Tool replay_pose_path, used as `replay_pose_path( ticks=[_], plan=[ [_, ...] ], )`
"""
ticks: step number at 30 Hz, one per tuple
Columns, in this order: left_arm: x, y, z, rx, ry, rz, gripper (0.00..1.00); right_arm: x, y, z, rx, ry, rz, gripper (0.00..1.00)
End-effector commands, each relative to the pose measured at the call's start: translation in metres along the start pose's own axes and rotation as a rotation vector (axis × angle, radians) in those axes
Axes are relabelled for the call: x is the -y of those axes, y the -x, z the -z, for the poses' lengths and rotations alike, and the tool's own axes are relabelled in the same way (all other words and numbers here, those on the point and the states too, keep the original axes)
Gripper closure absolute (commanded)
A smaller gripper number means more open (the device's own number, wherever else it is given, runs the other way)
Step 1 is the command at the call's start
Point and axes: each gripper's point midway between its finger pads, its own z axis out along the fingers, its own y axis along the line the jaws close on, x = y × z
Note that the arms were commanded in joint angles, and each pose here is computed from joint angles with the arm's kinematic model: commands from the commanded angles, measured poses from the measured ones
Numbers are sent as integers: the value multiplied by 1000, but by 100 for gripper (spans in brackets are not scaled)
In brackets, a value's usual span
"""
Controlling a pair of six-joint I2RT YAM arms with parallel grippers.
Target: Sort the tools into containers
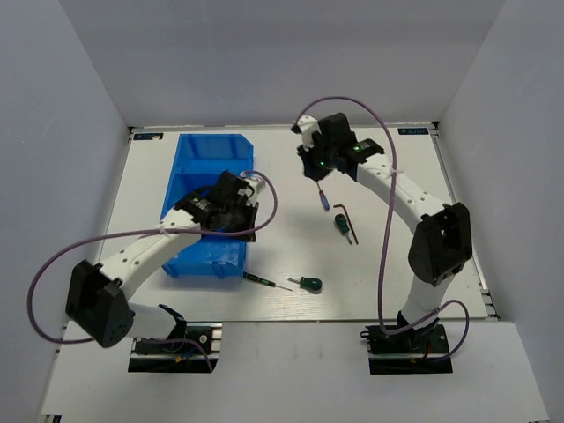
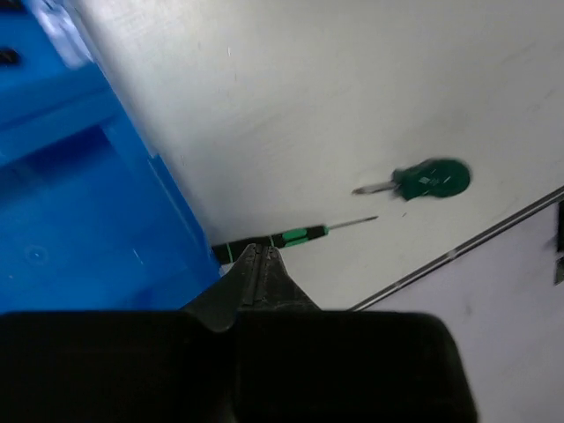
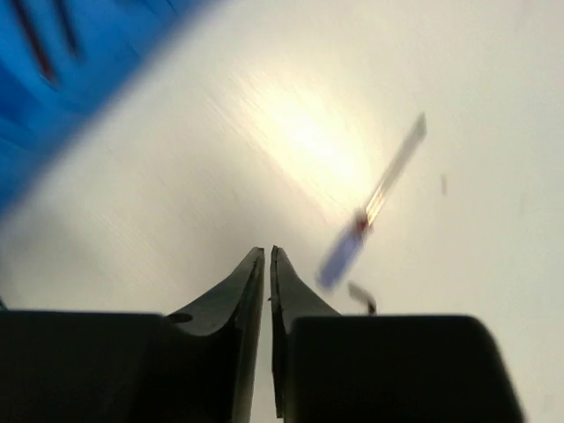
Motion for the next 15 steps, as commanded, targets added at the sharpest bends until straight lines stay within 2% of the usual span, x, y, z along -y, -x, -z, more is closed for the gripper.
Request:
replay_pose_path(
  ticks=[1,2,6,8,10,12,13,15],
  plan=[
    [21,-4,4,-55,-48,-68,91,23,-78,25,-229,-82,-42,83],
    [27,-1,0,-59,-63,-76,78,32,-99,29,-267,-92,-78,80],
    [58,11,-17,-46,-150,-90,55,38,-133,46,-342,-88,-144,75],
    [68,18,-26,-6,-184,-81,49,40,-150,50,-380,-79,-178,74],
    [76,16,-30,-2,-210,-57,47,44,-163,50,-412,-75,-203,72],
    [88,19,-24,34,-241,-53,46,48,-177,44,-446,-73,-223,72],
    [86,19,-24,44,-234,-53,42,48,-179,43,-454,-74,-226,72],
    [91,25,-14,79,-245,-51,41,53,-185,36,-466,-74,-229,72]
  ],
)
